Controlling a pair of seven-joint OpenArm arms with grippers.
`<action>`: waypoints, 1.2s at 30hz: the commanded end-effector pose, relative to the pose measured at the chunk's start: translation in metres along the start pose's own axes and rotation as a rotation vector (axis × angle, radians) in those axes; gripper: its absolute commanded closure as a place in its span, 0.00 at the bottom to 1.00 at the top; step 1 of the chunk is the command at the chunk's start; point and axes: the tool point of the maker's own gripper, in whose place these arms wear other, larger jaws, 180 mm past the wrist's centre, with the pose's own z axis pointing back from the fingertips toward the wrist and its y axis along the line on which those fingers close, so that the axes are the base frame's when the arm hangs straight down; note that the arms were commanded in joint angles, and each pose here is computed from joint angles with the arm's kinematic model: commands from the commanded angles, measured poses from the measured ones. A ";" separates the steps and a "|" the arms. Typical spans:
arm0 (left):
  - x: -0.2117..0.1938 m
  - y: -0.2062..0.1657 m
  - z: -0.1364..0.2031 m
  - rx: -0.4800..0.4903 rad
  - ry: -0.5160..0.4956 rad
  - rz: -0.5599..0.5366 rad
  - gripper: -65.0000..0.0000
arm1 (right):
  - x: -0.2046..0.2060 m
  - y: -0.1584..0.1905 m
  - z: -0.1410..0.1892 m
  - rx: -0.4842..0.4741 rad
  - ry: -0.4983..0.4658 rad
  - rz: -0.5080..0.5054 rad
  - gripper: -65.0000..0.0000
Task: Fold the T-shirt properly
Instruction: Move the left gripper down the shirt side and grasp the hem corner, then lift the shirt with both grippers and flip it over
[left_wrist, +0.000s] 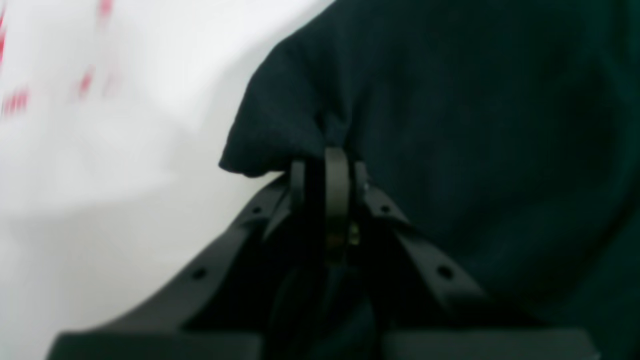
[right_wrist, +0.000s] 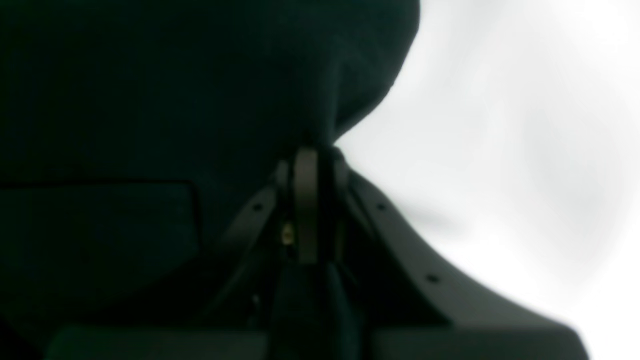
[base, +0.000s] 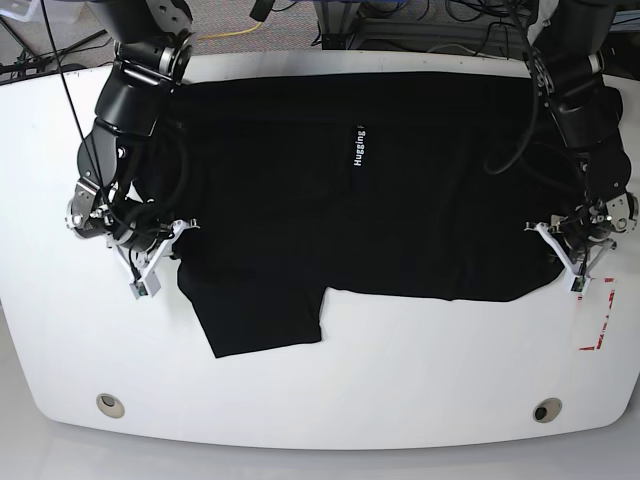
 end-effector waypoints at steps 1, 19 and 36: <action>0.035 0.016 0.017 0.051 -0.067 -0.042 1.00 | 0.045 -0.017 0.020 -0.042 -0.086 0.040 1.00; 0.135 0.055 0.114 0.306 -0.217 -0.097 1.00 | 0.204 -0.020 0.084 -0.160 -0.250 0.351 1.00; 0.291 0.111 0.295 0.621 -0.515 -0.091 1.00 | 0.388 0.029 0.249 -0.349 -0.529 0.584 1.00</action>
